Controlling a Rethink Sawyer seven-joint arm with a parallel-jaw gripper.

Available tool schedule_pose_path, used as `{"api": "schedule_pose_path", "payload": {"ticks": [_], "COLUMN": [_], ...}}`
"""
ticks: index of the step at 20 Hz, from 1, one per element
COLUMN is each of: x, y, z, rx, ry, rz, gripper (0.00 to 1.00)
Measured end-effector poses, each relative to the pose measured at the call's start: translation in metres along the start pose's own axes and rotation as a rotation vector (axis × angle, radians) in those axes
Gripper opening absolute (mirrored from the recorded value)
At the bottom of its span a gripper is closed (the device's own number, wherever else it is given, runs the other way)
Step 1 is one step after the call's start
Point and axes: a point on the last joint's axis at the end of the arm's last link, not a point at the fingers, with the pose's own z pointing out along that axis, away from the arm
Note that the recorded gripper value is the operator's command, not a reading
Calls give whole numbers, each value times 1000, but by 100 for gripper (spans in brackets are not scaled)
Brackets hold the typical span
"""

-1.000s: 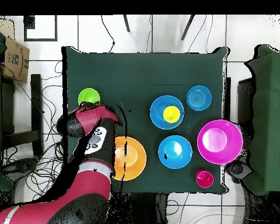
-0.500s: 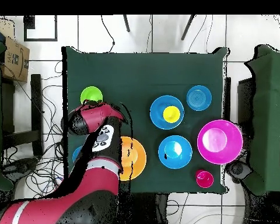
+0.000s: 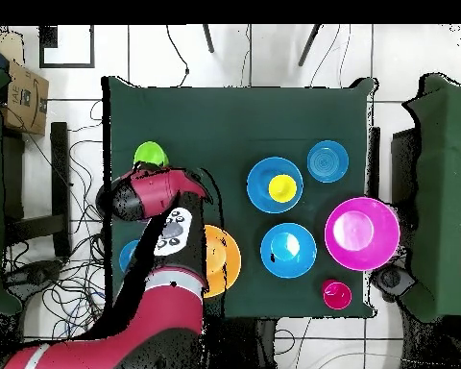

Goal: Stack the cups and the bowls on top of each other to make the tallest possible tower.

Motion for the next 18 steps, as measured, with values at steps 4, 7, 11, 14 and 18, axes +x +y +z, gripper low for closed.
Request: {"api": "schedule_pose_path", "payload": {"ticks": [4,7,11,14,18], "x": [-17,-37,-59,-75,-93], "y": [-19,-45,-73,-99,-141], "z": [-19,-39,-55,-68,-88], "rx": [7,11,2,-9,-17], "ry": [23,39,39,36,38], "rz": [47,105,166,221,281], "gripper": [0,0,0,0,0]}}
